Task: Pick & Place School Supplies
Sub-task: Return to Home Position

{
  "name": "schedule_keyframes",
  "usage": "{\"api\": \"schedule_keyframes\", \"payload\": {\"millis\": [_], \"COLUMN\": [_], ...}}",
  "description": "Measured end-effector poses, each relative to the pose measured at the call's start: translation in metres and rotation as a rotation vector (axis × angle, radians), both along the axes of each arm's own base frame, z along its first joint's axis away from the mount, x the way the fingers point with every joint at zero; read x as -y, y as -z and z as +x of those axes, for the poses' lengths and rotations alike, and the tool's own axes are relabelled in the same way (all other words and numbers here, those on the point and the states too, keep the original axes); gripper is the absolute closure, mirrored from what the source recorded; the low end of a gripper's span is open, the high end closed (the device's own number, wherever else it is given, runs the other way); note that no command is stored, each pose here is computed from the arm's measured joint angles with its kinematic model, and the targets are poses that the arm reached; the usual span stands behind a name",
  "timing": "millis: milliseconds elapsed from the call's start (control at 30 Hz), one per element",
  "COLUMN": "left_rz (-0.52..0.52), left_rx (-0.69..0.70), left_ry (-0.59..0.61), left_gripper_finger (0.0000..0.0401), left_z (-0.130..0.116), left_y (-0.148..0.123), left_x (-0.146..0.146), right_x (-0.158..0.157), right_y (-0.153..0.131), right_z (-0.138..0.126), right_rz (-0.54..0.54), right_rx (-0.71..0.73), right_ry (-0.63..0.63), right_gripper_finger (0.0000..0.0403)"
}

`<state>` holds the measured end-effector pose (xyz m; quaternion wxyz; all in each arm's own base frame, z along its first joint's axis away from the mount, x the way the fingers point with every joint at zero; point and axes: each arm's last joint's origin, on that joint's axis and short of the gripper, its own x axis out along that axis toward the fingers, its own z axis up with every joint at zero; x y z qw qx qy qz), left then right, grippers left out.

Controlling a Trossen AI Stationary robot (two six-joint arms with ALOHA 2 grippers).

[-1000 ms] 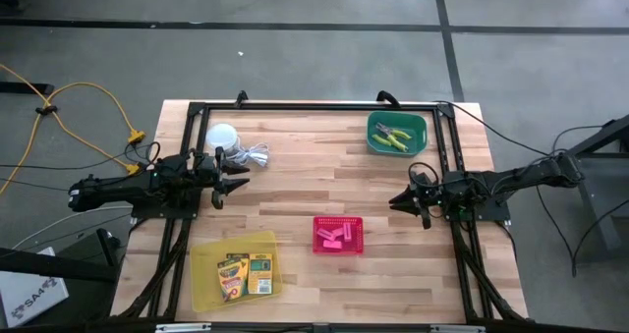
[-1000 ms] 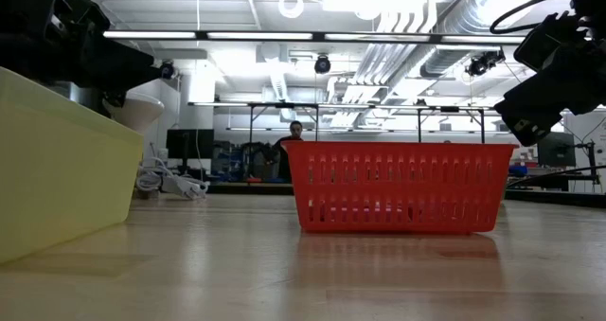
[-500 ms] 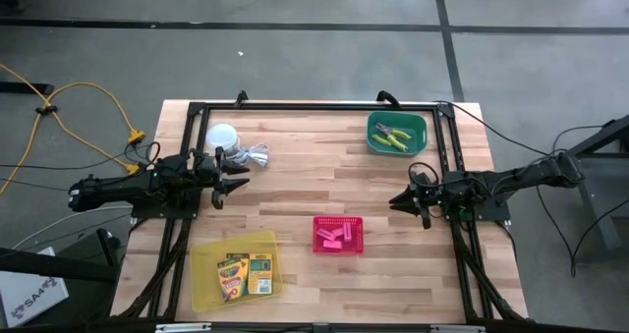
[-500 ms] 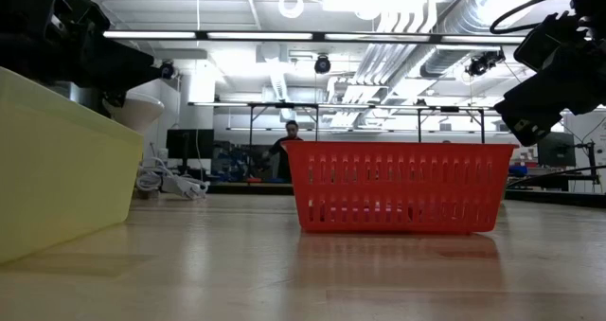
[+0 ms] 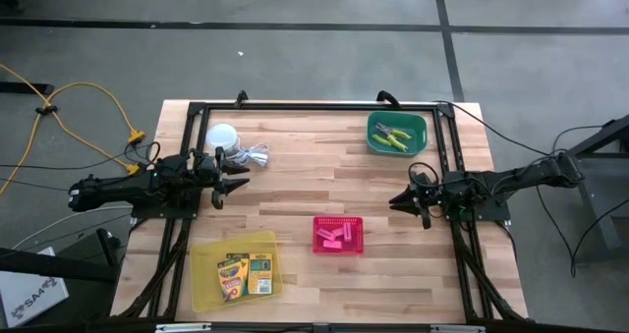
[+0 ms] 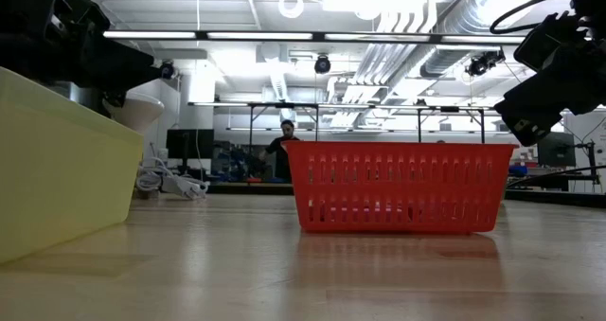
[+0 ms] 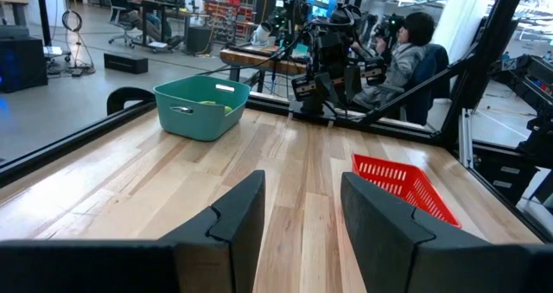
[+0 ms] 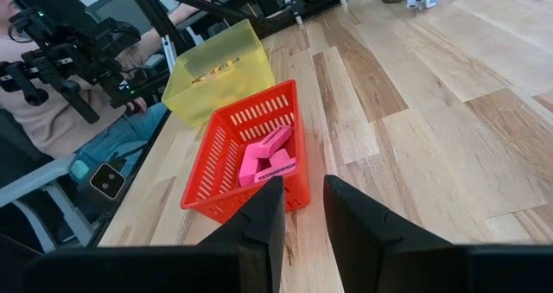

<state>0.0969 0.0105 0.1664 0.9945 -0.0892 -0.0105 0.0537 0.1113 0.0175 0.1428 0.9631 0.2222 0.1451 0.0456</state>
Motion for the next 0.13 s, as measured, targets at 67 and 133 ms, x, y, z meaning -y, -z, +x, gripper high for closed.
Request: {"api": "schedule_keyframes", "payload": {"millis": [67, 133], "left_rz": [0.0, 0.0], "left_rx": [0.0, 0.0], "left_ry": [0.0, 0.0], "left_gripper_finger": [0.0251, 0.0251], "left_z": [0.0, 0.0], "left_y": [0.0, 0.0], "left_x": [0.0, 0.0], "right_x": [0.0, 0.0], "right_y": [0.0, 0.0], "right_z": [0.0, 0.0], "right_rz": [0.0, 0.0], "right_rx": [0.0, 0.0], "right_ry": [0.0, 0.0], "right_gripper_finger": [0.0331, 0.0331]}}
